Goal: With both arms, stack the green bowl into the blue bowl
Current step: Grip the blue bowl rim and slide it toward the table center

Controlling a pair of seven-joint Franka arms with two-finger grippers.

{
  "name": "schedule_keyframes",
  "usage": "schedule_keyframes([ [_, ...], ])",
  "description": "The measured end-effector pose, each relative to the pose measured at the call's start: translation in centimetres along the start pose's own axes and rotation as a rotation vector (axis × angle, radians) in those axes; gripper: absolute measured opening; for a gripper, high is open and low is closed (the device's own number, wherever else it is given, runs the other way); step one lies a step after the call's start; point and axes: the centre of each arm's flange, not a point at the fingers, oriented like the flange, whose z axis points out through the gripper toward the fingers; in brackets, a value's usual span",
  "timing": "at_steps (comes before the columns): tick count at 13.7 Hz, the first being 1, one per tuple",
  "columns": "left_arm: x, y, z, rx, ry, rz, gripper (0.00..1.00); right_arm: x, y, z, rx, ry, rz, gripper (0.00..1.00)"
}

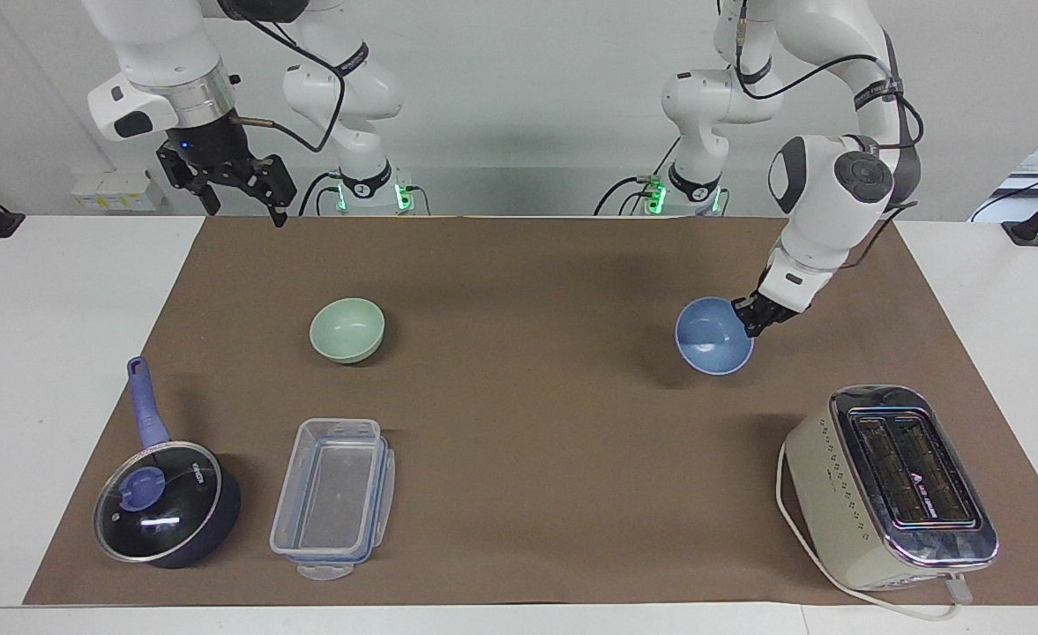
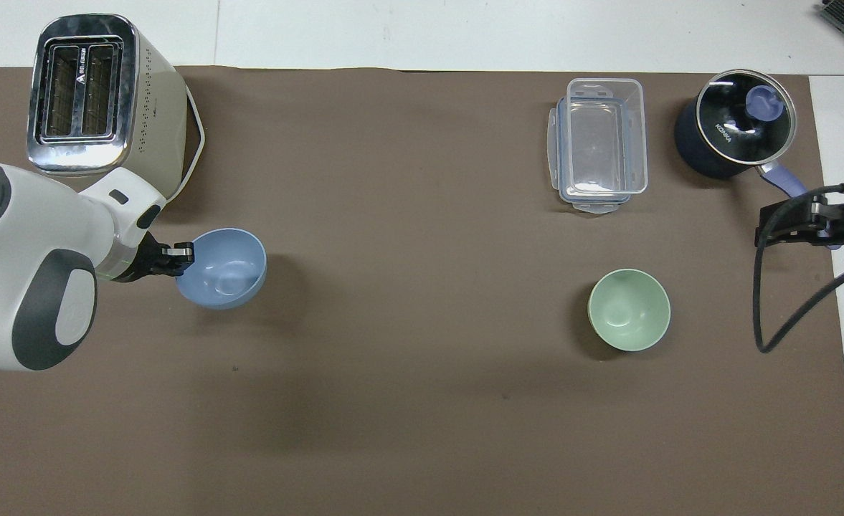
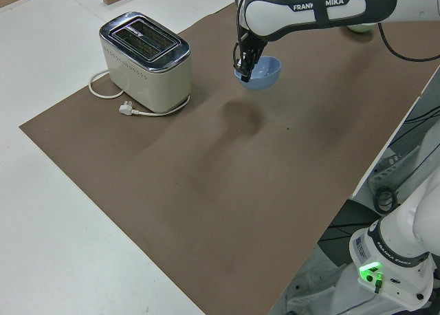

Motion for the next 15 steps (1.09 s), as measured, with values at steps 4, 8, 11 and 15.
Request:
schedule_keyframes([
  [4, -1.8, 5.6, 0.0, -0.006, -0.002, -0.018, 0.04, 0.3, -0.1, 0.4, 0.003, 0.012, 0.0, 1.0],
  [8, -4.3, 11.8, 0.0, -0.031, 0.006, -0.028, 0.04, -0.5, -0.3, 1.4, 0.037, -0.016, 0.0, 1.0],
  [11, -6.9, 16.7, 0.6, -0.051, 0.026, -0.021, 0.04, -0.7, -0.2, 1.1, 0.043, 0.004, -0.003, 1.0],
  [15, -9.5, 19.9, 4.0, -0.069, 0.043, -0.017, 0.04, -0.6, -0.2, 1.2, 0.045, 0.011, -0.008, 1.0],
])
